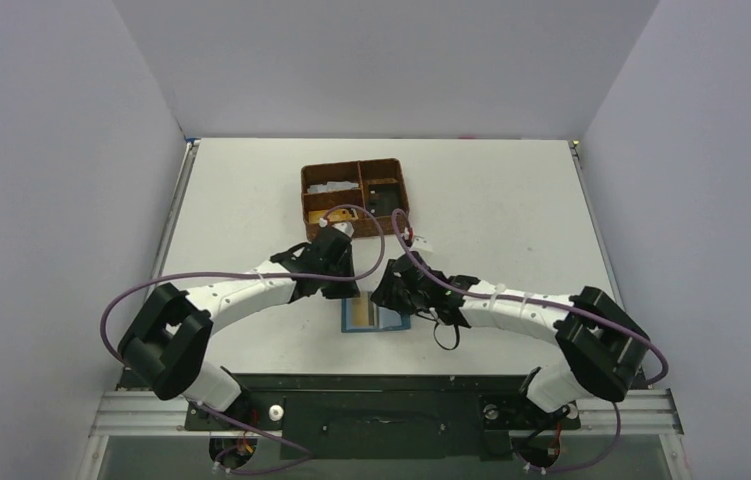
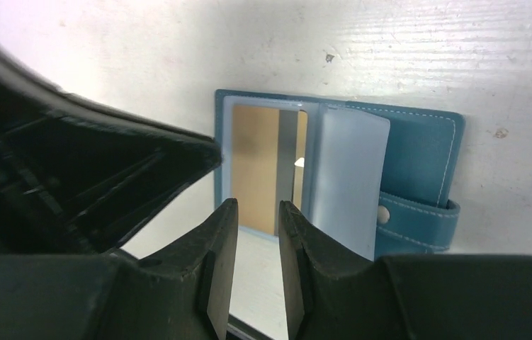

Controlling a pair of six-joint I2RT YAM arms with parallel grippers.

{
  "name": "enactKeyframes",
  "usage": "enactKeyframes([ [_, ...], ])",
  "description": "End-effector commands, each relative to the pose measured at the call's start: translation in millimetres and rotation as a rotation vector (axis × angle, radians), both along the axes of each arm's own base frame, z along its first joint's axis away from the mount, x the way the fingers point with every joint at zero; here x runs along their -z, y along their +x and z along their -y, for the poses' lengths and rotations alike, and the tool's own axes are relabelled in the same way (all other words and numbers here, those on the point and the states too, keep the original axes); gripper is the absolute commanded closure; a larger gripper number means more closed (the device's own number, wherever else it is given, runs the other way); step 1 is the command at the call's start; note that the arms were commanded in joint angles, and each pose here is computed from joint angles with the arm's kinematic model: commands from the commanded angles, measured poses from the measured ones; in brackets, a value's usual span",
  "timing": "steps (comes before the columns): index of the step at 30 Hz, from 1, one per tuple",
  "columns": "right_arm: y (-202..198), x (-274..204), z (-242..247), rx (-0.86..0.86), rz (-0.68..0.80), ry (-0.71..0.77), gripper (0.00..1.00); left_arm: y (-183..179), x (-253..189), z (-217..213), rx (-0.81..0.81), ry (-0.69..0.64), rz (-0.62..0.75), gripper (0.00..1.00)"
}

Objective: Take the credit cards out of the card holder
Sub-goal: Remove the credit card from the card holder.

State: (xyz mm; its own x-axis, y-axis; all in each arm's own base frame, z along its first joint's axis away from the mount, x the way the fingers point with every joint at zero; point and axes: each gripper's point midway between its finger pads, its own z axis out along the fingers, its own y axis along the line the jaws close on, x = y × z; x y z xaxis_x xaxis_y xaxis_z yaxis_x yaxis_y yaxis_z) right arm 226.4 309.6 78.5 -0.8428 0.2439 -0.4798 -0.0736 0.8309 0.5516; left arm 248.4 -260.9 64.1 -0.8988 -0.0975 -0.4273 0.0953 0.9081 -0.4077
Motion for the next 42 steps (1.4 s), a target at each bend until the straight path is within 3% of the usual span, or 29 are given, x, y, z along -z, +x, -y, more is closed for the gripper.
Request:
enactKeyframes([
  [1, 8, 2, -23, -0.035, 0.003, 0.047, 0.75, 0, -6, -15, -0.01, 0.003, 0.024, 0.99],
  [12, 14, 35, -19, -0.021, -0.046, 0.047, 0.75, -4, 11, -17, -0.007, 0.011, -0.006, 0.99],
  [32, 10, 52, -13, -0.011, -0.079, 0.065, 0.76, -14, 39, -11, -0.003, 0.029, -0.06, 1.0],
  [42, 10, 47, -19, -0.02, -0.086, 0.166, 0.79, -20, 51, -14, -0.016, 0.074, -0.089, 1.0],
])
